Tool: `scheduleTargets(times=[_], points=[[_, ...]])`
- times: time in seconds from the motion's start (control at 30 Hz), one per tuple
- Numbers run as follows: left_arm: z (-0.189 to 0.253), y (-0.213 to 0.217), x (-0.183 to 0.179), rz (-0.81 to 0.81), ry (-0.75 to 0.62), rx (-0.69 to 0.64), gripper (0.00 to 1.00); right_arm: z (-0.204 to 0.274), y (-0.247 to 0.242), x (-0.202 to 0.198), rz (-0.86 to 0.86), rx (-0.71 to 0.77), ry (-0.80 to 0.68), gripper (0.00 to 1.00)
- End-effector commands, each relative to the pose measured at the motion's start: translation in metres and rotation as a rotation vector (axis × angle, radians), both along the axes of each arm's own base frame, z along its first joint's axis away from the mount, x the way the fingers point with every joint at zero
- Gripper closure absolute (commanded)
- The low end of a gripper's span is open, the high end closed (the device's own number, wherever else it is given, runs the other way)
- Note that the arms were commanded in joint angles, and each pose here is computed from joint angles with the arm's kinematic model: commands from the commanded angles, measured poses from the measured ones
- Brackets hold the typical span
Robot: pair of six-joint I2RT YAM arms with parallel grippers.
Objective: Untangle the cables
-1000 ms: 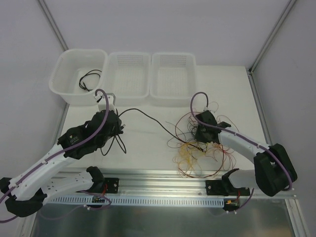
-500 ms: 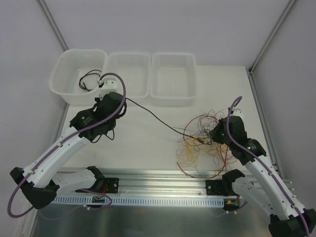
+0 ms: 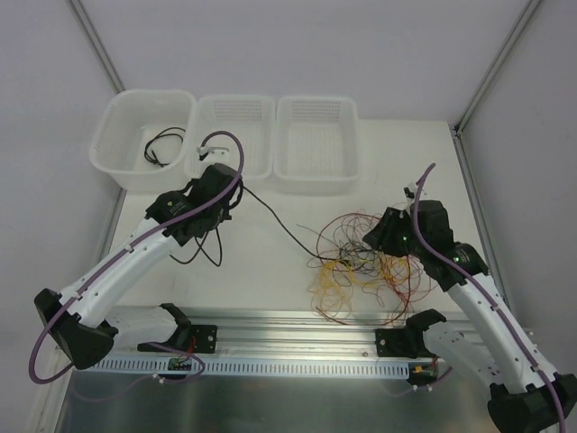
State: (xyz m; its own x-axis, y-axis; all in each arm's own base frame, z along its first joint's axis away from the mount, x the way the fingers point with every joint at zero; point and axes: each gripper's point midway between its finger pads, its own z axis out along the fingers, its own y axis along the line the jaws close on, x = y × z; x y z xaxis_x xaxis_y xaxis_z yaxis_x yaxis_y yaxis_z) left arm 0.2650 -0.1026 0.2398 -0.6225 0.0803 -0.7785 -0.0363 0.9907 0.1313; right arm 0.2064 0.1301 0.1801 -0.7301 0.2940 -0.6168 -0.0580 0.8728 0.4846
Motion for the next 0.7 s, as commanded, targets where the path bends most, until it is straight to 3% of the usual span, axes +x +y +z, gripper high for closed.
scheduleTargets(times=[0.0, 0.07, 0.17, 0.4, 0.67], points=[[-0.011, -0.035, -0.003, -0.064, 0.041, -0.097, 1.00, 0.007, 0.013, 0.010, 0.040, 0.034, 0.007, 0.52], [-0.012, -0.040, -0.005, -0.074, 0.043, -0.105, 1.00, -0.004, 0.013, 0.007, 0.051, 0.008, 0.051, 0.43], [-0.008, -0.043, -0.006, -0.070, 0.037, -0.140, 1.00, -0.014, 0.014, -0.001, 0.066, -0.066, 0.082, 0.40], [0.007, -0.052, -0.010, -0.090, 0.003, -0.195, 1.00, -0.015, 0.031, -0.011, 0.020, -0.183, 0.032, 0.40], [-0.005, -0.051, -0.018, -0.070, 0.026, -0.212, 1.00, 0.006, 0.073, -0.029, 0.021, -0.335, -0.072, 0.41]])
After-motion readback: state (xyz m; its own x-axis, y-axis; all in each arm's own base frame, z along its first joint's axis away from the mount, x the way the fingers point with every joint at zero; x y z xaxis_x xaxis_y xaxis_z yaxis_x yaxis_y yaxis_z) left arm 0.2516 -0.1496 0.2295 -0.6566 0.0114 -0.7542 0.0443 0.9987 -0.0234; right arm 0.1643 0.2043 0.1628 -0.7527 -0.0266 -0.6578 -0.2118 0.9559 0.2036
